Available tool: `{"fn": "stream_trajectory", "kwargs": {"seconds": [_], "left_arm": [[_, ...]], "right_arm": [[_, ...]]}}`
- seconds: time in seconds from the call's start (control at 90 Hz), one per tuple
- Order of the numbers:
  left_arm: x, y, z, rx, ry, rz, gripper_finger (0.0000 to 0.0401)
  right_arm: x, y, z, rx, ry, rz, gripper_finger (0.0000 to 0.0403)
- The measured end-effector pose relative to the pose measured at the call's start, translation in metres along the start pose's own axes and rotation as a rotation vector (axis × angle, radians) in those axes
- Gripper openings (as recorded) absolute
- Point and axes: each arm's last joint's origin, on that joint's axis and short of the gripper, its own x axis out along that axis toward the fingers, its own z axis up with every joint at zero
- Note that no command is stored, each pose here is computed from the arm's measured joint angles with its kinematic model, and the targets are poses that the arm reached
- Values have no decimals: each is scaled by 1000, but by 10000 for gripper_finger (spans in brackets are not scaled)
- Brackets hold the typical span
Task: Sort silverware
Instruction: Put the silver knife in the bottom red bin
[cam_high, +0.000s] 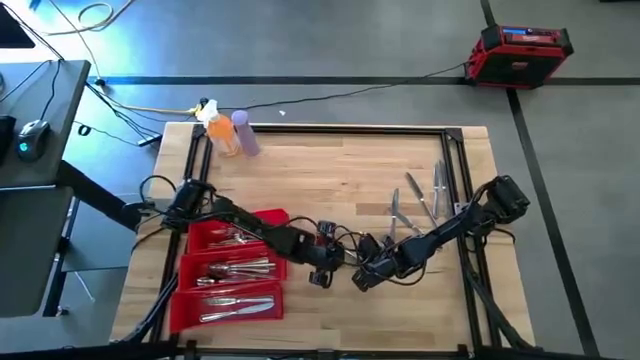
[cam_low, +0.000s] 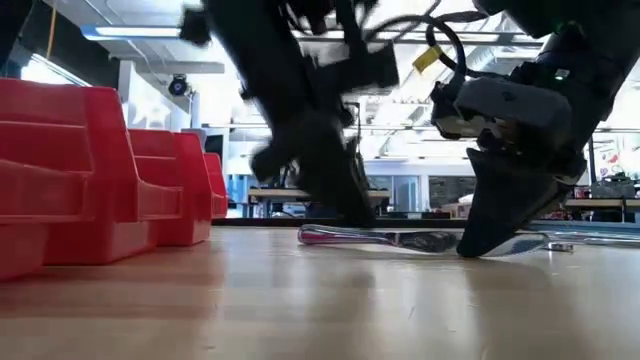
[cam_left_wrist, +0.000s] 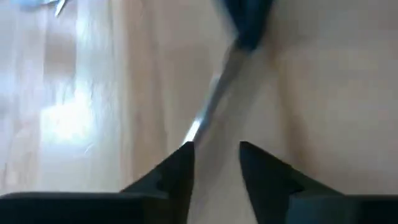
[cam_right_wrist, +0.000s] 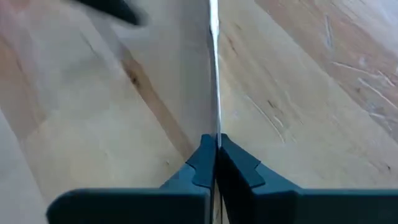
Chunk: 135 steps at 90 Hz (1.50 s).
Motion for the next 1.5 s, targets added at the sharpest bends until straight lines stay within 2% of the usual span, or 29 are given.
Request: {"fn": "stream_trajectory", "kwargs": {"seconds": [0.122,0.222,0.311,0.456,0.589,0.7,0.833,0.989,1.144,1.289,1.4,1.5], "left_arm": [[17,6,-7,-28,35,-4,161],[27,6,-12,-36,66,-29,161],[29,6,-14,-33,85,-75,128],[27,4,-15,-24,94,-102,27],[27,4,-16,-21,99,-113,17],[27,2,-16,-21,101,-107,8],[26,-1,-16,-21,98,-85,3],[18,-4,-12,-18,76,-41,1],[-10,-11,10,26,39,45,0],[-68,-14,46,8,-48,117,0],[-112,-29,54,-16,-32,95,0],[-167,-40,62,-109,-88,28,0]], "right_arm": [[0,0,0,-1,-4,-1,0],[0,0,0,-3,-4,-3,0],[0,0,0,-4,-11,-5,0],[0,0,0,-9,-20,-9,1],[0,0,0,-7,-16,-8,8],[-4,0,1,23,-11,2,35],[-17,-2,4,31,-8,7,85],[-44,3,7,40,-33,87,137],[-82,6,1,35,-165,130,162],[-132,7,-8,30,-420,187,167],[-172,8,-19,40,-649,248,167],[-195,10,-31,35,-788,280,167]]}}
